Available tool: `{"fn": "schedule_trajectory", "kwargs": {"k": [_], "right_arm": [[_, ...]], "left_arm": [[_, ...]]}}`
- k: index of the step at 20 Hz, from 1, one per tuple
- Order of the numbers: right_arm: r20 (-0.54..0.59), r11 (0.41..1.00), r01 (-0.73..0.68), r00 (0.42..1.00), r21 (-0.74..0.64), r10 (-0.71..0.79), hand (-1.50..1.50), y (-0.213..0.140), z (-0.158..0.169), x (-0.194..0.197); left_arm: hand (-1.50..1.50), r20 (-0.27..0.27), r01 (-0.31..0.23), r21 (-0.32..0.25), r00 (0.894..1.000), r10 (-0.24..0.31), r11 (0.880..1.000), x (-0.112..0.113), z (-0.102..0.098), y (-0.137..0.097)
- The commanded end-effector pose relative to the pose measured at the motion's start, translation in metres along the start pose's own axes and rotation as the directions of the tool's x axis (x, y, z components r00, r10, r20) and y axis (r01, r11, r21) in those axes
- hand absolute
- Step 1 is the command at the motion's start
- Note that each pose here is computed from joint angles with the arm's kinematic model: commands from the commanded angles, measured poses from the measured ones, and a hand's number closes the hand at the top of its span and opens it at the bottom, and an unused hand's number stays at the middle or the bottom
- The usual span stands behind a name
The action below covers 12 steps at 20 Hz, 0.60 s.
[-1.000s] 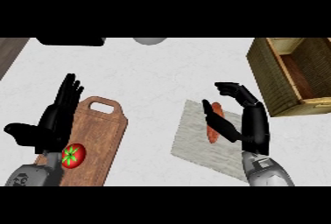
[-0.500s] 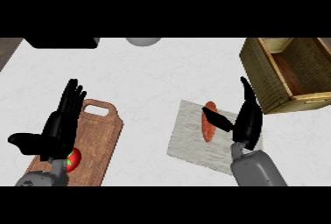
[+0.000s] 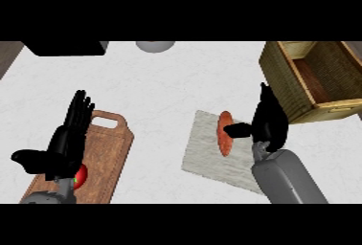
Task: Pick the sweet potato from the placemat and place it in the basket
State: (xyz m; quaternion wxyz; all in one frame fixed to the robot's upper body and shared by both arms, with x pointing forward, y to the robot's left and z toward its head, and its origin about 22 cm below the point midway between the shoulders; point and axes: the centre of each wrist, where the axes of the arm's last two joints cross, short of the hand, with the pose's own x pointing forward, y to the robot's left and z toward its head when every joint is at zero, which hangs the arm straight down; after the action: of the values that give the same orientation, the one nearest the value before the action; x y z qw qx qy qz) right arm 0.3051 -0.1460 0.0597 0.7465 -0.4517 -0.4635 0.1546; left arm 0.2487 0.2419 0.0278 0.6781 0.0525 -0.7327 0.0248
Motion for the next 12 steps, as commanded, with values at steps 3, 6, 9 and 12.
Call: {"fn": "schedule_trajectory", "kwargs": {"k": [3,6,9,12], "right_arm": [[-0.092,0.982,-0.118,0.987,0.151,0.133,-1.50,-0.043,0.032,0.074],[-0.120,0.983,-0.119,0.983,0.139,0.136,-1.50,-0.055,0.045,0.101],[-0.157,0.976,-0.168,0.969,0.141,0.190,-1.50,-0.058,0.033,0.104],[-0.192,0.959,-0.225,0.947,0.173,0.257,-1.50,-0.048,0.027,0.091]], "left_arm": [[0.00,0.004,-0.004,-0.003,1.000,0.004,1.000,0.001,0.000,0.005],[0.00,0.010,-0.004,0.000,1.000,0.004,1.000,-0.002,0.006,-0.003],[0.00,0.020,-0.009,-0.013,1.000,0.009,1.000,0.007,0.003,-0.005],[0.00,0.004,0.003,0.012,1.000,-0.003,1.000,-0.001,0.005,0.006]]}}
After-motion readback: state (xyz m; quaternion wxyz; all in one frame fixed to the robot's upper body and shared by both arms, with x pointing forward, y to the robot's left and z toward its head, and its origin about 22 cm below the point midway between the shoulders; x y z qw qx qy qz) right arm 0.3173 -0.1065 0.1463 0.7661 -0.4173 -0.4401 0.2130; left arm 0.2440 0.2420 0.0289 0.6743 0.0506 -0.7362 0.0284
